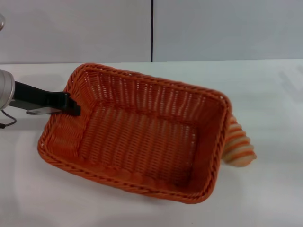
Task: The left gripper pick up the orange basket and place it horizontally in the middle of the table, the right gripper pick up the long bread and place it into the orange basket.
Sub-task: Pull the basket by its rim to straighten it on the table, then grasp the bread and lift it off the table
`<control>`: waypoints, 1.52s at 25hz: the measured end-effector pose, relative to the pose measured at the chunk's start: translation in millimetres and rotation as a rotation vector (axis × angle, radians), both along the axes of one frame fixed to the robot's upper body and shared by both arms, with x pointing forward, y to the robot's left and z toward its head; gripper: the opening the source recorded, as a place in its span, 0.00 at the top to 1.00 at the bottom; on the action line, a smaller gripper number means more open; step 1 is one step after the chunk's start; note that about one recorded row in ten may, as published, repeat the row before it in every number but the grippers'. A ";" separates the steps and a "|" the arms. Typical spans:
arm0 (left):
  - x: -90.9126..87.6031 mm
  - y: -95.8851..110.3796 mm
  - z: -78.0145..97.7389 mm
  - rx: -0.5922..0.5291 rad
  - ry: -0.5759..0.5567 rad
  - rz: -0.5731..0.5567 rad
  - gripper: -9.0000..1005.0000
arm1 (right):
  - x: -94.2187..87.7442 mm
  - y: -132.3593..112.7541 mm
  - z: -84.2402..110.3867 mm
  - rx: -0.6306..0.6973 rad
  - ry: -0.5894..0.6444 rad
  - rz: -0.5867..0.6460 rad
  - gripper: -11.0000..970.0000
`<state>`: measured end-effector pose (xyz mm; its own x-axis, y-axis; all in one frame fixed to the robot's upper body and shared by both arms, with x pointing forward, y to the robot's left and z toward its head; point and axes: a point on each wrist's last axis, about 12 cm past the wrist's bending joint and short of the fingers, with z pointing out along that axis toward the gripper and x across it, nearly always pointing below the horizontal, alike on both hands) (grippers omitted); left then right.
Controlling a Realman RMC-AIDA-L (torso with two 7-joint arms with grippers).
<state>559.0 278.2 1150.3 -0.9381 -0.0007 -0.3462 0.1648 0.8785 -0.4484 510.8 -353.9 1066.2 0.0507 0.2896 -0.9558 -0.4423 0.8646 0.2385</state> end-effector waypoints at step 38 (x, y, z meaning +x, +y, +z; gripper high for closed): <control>-24.3 85.8 38.1 -0.260 -0.408 0.046 0.30 | -5.8 -47.3 47.0 -0.107 0.307 0.153 0.31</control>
<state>534.7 364.0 1188.4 -0.7226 -0.1740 -0.6690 0.3370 0.7564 -0.5607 505.1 -401.2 1113.2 -0.2796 0.1691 -0.9451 -0.4905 0.8210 0.2920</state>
